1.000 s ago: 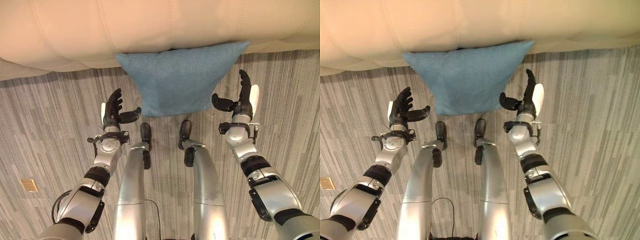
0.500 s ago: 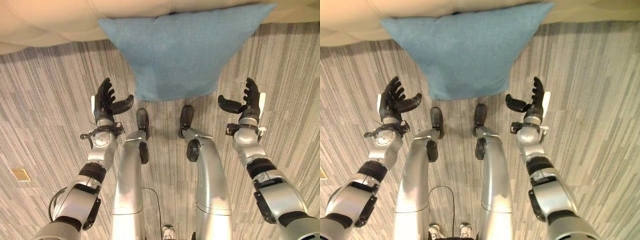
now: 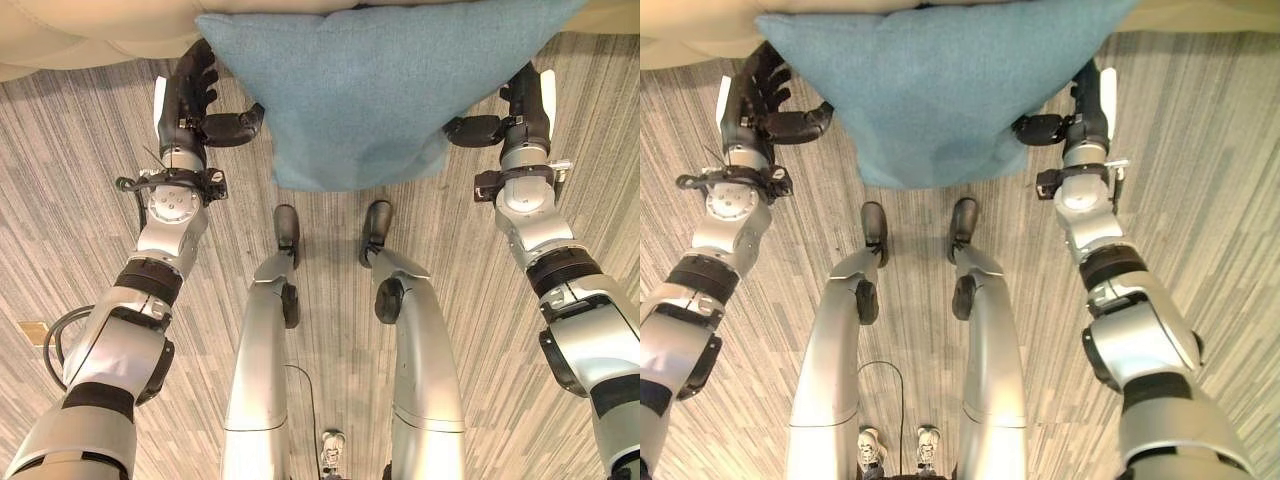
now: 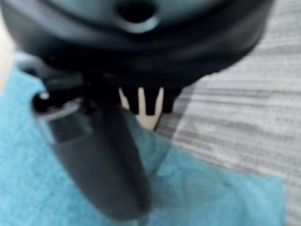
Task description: Pick up all the scattered cushions and arrange them neatly on the sofa.
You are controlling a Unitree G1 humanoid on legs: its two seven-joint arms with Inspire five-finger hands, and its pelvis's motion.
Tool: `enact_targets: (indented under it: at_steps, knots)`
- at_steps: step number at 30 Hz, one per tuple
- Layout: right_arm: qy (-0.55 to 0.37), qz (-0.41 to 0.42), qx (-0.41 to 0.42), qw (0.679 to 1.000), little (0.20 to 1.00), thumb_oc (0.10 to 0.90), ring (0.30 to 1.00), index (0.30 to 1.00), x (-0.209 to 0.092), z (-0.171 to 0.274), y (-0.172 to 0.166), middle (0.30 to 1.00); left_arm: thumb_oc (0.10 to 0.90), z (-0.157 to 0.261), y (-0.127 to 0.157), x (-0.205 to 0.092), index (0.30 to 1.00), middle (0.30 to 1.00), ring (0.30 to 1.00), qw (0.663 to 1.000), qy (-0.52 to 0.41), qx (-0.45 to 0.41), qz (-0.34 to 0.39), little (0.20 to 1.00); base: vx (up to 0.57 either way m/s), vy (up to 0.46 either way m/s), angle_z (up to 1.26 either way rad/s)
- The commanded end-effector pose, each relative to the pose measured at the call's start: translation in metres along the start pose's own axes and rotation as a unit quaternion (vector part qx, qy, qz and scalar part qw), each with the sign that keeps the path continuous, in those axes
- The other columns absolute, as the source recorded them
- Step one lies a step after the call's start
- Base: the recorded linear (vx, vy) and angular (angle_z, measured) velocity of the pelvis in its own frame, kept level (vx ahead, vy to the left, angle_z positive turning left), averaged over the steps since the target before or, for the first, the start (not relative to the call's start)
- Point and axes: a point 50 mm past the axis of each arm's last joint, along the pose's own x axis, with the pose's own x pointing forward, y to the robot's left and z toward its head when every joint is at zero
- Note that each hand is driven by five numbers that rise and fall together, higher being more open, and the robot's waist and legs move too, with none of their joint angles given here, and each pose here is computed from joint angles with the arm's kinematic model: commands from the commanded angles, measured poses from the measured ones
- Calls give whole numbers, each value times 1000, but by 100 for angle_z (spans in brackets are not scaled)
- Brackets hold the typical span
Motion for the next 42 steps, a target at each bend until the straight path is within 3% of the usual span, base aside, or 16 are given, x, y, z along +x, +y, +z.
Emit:
enact_targets:
  at_steps: [1,8,14,15,16,17,18,19,20,36,42]
  knots:
    - [-38,67,0,997,900,800,900,900,-15,3,36,900,800,-30,-9,-22,900,900,900,1000,17,-9,-21,900,3,-2,3]
    - [-93,106,1,990,900,800,900,900,-11,46,72,900,800,-14,-54,-15,900,900,900,997,-2,-45,-68,900,1,-1,0]
    - [-108,99,120,982,900,800,900,900,-17,79,99,900,800,-10,-88,-16,900,900,900,988,11,-144,-54,900,0,0,0]
    - [-110,97,178,973,855,770,855,855,-23,90,109,855,800,-6,-99,-17,900,900,900,980,15,-193,-46,900,0,0,0]
    - [-110,97,178,973,585,590,585,585,-23,90,109,585,800,-6,-99,-17,900,900,900,980,15,-193,-46,900,6,-34,3]
    - [-116,99,194,969,453,502,453,453,-25,95,112,453,800,-4,-104,-18,900,900,900,977,13,-209,-47,900,0,-34,4]
    - [-128,107,212,963,300,400,300,300,-30,103,118,300,685,1,-107,-18,728,728,728,974,3,-221,-52,728,0,-34,4]
    - [-128,107,212,963,300,400,300,300,-30,103,119,300,599,1,-107,-18,599,599,599,974,4,-221,-51,599,-1,-36,3]
    - [-135,110,221,960,300,400,300,300,-32,107,120,300,400,3,-108,-19,300,300,300,973,-1,-227,-53,300,5,-44,1]
    - [-161,112,245,949,300,400,300,300,-49,99,116,300,400,8,-89,-28,300,300,300,965,-46,-258,-35,300,-8,-11,1]
    - [-136,106,284,943,300,400,300,300,-77,55,104,300,400,-16,-93,-70,300,300,300,956,-38,-286,-56,300,-60,-30,-1]
